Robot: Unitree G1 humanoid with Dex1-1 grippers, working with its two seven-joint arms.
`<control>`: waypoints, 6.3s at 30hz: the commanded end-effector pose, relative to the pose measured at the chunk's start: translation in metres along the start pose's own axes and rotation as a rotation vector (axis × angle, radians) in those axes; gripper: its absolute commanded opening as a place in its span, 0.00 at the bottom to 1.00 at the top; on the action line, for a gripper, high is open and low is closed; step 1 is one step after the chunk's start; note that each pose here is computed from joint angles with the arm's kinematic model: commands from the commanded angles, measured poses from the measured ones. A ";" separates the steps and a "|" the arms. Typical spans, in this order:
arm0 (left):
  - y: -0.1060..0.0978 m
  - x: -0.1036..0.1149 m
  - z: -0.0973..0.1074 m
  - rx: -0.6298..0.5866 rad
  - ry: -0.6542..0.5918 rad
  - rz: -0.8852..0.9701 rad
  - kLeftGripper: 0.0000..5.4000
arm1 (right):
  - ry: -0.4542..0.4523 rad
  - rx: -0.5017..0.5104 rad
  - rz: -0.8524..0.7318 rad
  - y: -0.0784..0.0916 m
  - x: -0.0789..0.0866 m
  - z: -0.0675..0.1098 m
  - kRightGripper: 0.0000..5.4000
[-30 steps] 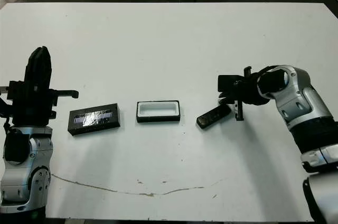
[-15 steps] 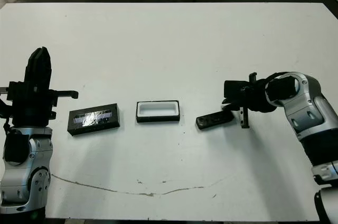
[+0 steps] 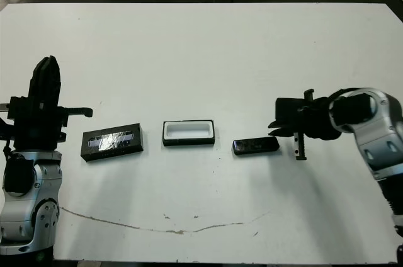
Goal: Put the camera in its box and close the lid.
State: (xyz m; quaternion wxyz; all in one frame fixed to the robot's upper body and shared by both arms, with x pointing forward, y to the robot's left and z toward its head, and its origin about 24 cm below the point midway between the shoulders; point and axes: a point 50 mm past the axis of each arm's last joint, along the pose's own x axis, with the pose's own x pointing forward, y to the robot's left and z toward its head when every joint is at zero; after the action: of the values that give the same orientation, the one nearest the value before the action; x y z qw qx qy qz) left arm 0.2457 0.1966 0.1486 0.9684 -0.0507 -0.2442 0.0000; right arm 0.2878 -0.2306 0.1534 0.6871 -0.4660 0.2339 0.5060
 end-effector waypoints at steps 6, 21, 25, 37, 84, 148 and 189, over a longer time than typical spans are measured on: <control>0.004 -0.003 -0.005 0.023 0.019 0.004 0.00 | 0.111 0.002 -0.005 0.016 -0.025 0.029 0.00; 0.004 -0.005 -0.006 0.020 0.027 0.008 0.00 | -0.008 0.040 -0.039 0.009 -0.015 0.008 0.00; 0.004 -0.005 -0.007 0.026 0.023 0.004 0.00 | -0.030 0.075 -0.120 -0.005 -0.005 -0.013 0.00; 0.002 -0.007 -0.008 0.024 0.033 0.013 0.00 | -0.002 0.096 -0.205 -0.033 0.011 -0.005 0.00; 0.007 -0.011 -0.010 0.035 0.024 0.022 0.00 | 0.072 0.074 0.127 0.027 0.011 -0.003 0.00; 0.005 -0.014 -0.014 -0.004 0.048 0.022 0.00 | -0.442 0.477 -0.417 0.054 0.012 -0.057 0.56; 0.005 -0.014 -0.015 -0.003 0.070 0.028 0.00 | -0.641 0.645 -0.069 0.066 0.017 -0.025 0.99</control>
State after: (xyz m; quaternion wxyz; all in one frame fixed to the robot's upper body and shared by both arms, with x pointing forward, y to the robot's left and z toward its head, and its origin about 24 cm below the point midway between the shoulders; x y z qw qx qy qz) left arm 0.2417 0.1975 0.1349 0.9720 -0.0562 -0.2283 0.0055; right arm 0.2415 -0.2410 0.1062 0.8572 -0.0677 0.1157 0.4973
